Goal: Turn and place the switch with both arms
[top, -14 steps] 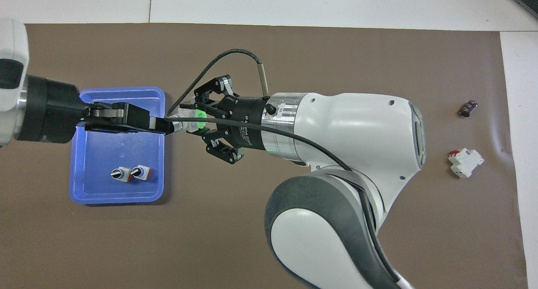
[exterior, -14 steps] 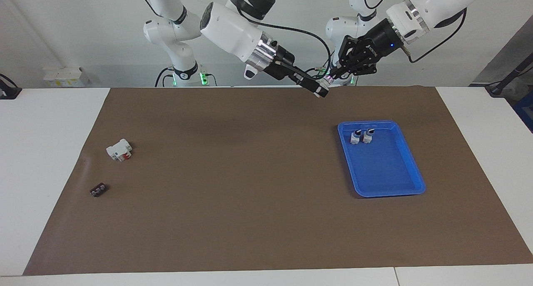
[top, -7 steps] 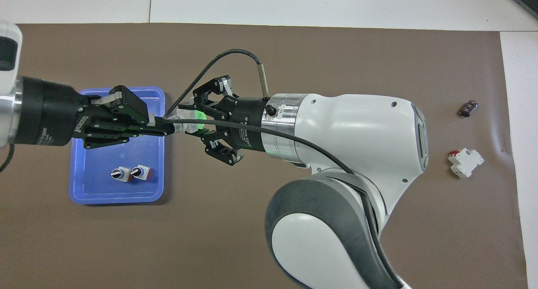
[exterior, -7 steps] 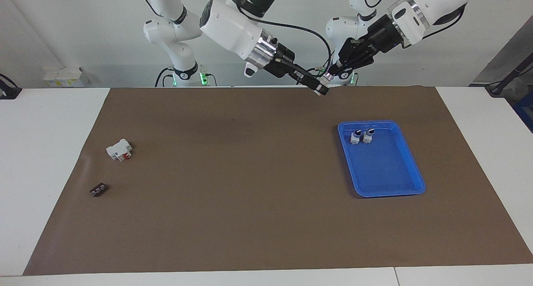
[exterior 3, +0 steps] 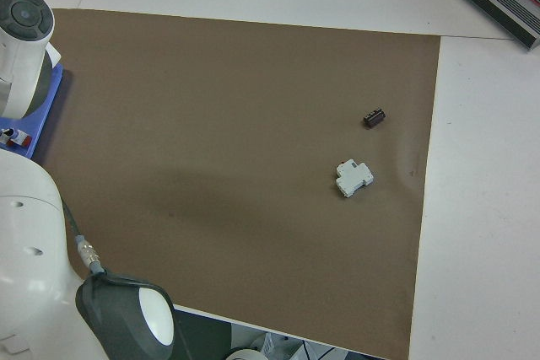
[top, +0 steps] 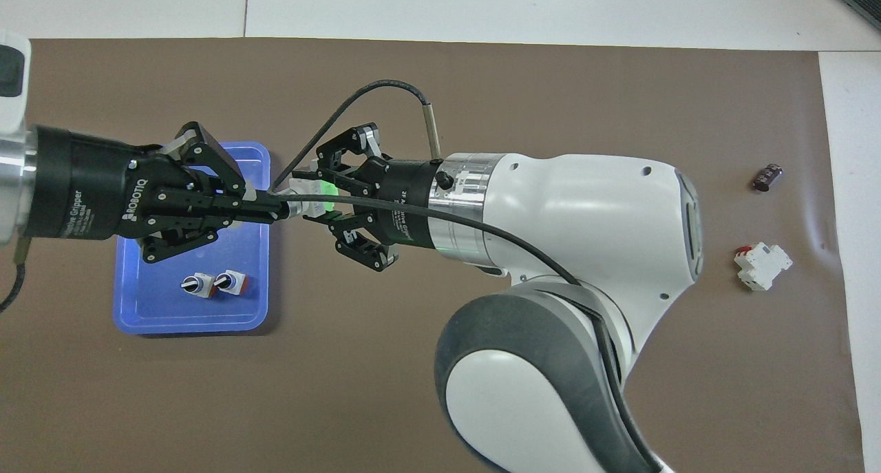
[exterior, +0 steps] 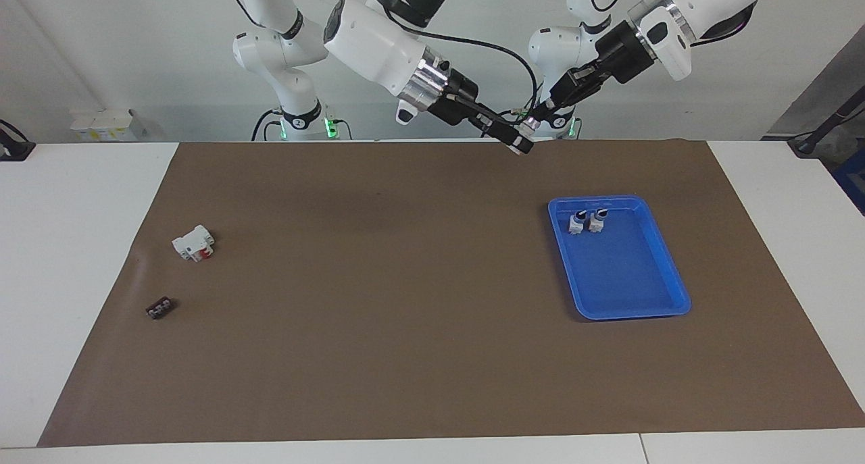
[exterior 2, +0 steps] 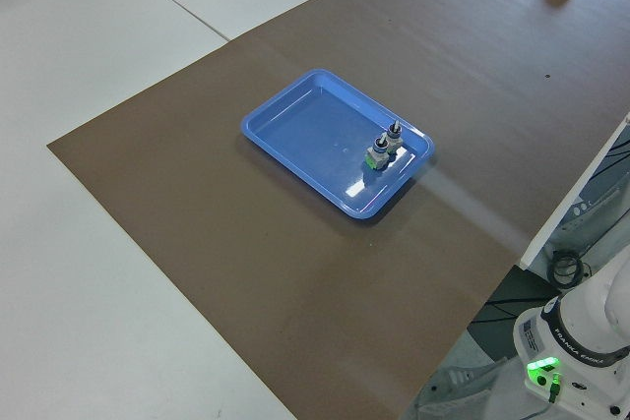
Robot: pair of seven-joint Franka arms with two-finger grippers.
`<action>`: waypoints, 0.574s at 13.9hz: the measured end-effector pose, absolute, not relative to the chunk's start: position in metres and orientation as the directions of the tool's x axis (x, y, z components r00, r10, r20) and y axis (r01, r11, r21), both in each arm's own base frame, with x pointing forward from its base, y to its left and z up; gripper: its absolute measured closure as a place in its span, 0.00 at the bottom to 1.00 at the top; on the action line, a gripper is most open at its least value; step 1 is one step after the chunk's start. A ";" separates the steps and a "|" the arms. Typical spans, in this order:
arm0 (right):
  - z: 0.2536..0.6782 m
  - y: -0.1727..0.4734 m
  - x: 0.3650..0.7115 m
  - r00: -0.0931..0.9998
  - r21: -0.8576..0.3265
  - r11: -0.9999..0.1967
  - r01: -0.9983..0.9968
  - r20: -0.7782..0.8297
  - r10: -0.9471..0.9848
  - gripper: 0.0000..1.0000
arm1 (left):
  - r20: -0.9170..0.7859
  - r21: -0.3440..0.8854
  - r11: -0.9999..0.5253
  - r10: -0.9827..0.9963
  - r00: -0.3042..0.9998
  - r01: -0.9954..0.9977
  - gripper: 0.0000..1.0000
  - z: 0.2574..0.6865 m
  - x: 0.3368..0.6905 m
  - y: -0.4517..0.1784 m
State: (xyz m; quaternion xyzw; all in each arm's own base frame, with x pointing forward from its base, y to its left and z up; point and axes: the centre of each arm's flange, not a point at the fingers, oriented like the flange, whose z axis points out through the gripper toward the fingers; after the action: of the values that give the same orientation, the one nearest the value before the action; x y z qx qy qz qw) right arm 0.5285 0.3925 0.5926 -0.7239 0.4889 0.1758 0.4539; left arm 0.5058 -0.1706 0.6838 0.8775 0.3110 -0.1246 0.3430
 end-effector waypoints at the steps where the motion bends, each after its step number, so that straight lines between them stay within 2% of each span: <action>1: 0.593 0.393 0.528 0.456 -0.481 -0.108 -0.870 -0.701 -0.549 0.58 | -0.464 0.496 -0.540 0.496 0.734 0.680 0.90 0.684 0.506 -0.171; 8: 0.593 0.393 0.528 0.447 -0.475 -0.101 -0.874 -0.707 -0.548 0.58 | -0.628 0.261 -0.283 0.676 0.385 0.923 0.90 0.685 0.506 -0.171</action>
State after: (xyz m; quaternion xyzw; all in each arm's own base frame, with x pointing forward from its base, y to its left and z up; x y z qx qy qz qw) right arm 0.5284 0.3925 0.5927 -0.7200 0.4940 0.1798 0.4531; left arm 0.5056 -0.1706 0.6849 0.7746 0.5161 -0.2032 0.3039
